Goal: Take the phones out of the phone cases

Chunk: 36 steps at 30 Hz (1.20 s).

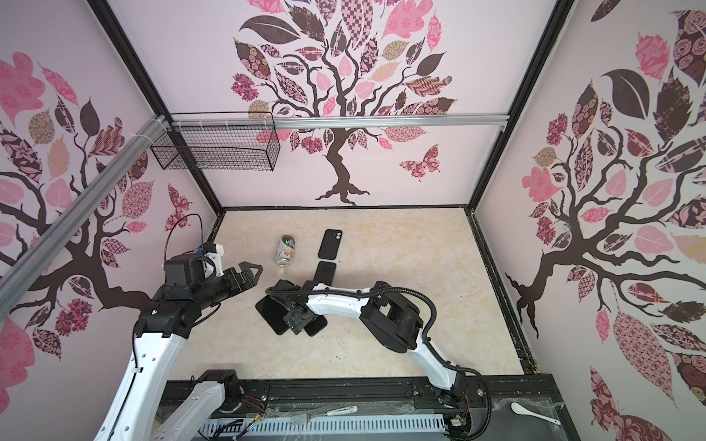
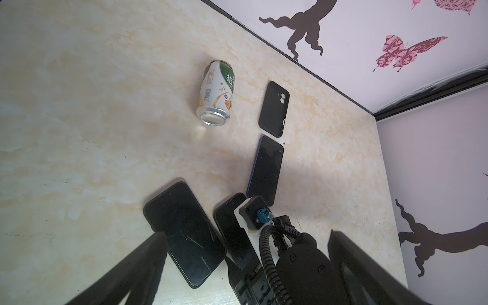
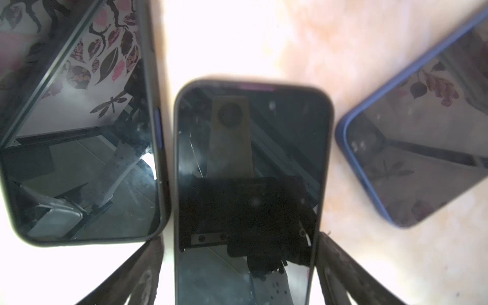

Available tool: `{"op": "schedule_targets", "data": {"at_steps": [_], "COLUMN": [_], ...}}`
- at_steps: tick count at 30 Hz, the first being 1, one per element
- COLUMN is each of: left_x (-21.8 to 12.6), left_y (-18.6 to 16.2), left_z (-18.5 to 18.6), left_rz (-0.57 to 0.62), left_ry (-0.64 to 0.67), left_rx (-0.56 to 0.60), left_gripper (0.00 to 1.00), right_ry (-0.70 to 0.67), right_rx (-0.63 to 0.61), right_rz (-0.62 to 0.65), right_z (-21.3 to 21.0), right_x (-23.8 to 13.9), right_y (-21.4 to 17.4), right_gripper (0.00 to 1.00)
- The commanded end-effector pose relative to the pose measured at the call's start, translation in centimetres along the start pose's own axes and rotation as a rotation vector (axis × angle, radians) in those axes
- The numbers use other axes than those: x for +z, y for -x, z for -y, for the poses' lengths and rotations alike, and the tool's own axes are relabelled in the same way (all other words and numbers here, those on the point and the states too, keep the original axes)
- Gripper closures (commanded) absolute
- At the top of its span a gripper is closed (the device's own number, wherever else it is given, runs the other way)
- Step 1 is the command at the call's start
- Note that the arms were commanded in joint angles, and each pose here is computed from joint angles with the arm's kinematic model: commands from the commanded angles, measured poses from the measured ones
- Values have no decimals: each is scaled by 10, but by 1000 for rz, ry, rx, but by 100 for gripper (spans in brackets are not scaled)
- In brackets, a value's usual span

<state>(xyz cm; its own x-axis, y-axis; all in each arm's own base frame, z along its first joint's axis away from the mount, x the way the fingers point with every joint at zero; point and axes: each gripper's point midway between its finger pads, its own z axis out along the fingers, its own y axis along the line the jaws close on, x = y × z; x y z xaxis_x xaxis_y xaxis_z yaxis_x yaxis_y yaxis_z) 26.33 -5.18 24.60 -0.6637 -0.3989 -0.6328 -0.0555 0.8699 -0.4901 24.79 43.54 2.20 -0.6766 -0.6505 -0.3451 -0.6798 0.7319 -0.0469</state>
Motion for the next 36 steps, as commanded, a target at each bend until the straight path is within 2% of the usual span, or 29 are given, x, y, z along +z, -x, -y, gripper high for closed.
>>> {"op": "schedule_targets", "data": {"at_steps": [1,7,10,15,18,22,25,32,36], "left_x": [-13,-18,-23,-26,-20,-9,1,19,23], "left_y": [13,15,16,15,11,6,1,-29,-54], "left_z": [10,3,-2,-4,9,35,57,122,155], "left_rz": [41,69,96,94,64,44,24,3,5], "left_ry": [-21,20,50,68,5,-69,-134,-362,-523], "left_rx": [34,40,44,85,109,179,228,300,296], "left_gripper": [2,2,2,3,2,3,3,4,8], "right_ry": [-65,-77,-89,-26,64,162,222,398,378], "right_rx": [-52,-28,-5,85,165,370,567,966,1110], "right_rz": [-107,-113,-89,51,162,235,308,628,704], "right_z": [10,15,18,17,15,39,76,163,188], "right_x": [32,29,19,-35,-74,-108,-131,-203,-229], "right_y": [-24,-25,-20,5,17,17,10,-5,-16], "right_gripper": [13,26,29,38,43,48,49,54,54]}}
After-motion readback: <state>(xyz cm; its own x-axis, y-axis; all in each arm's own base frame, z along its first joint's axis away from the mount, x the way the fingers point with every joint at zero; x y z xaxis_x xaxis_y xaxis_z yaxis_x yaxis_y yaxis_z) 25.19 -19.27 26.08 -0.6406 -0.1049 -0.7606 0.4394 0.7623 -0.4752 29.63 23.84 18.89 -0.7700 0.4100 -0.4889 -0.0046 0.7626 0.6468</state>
